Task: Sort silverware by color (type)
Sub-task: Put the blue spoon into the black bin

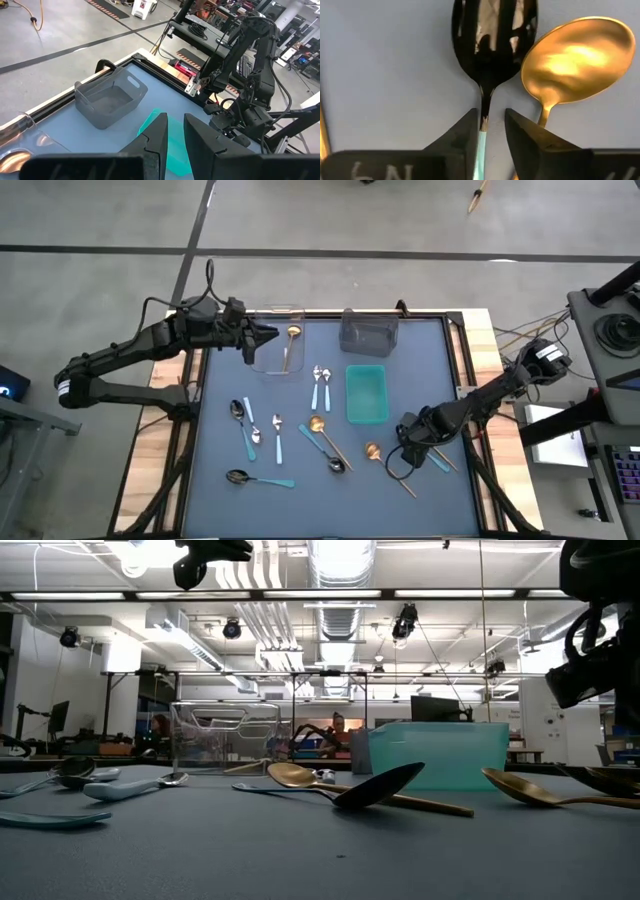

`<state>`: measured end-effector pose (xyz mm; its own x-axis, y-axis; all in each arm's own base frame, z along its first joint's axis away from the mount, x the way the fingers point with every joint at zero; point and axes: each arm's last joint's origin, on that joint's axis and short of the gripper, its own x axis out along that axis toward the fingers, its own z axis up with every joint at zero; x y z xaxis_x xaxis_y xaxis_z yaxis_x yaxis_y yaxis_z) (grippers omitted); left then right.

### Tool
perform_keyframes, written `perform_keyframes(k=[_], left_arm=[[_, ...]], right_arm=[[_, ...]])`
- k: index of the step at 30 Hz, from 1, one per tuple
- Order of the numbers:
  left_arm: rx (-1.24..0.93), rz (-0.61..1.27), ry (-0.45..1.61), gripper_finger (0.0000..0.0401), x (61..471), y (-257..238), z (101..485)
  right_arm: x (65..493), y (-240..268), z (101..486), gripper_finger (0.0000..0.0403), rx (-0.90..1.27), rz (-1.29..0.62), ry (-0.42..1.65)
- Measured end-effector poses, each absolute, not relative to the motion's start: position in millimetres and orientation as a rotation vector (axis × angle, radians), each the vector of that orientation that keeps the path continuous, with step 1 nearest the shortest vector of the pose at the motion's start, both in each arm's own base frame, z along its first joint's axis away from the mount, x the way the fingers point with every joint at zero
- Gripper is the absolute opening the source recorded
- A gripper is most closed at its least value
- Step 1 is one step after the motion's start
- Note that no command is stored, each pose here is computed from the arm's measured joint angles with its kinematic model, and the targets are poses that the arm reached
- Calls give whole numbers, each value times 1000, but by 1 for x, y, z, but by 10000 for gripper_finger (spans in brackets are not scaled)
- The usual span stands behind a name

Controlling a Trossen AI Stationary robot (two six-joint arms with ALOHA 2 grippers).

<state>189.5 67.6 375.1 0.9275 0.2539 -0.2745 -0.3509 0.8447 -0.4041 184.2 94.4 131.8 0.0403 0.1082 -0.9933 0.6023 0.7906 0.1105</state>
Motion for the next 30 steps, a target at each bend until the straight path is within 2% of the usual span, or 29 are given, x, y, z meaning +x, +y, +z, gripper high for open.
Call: perform_keyframes(k=[6, 12, 21, 30], left_arm=[[-460, 338, 212, 45, 189, 68, 375], [-454, 342, 212, 45, 189, 68, 375], [-453, 343, 212, 45, 189, 68, 375], [-448, 342, 213, 45, 189, 68, 375]], right_arm=[[184, 94, 132, 39, 599, -415, 1502], [185, 95, 132, 15, 600, -412, 1498], [180, 92, 147, 11, 644, -389, 1453], [178, 91, 180, 10, 714, -317, 1359]])
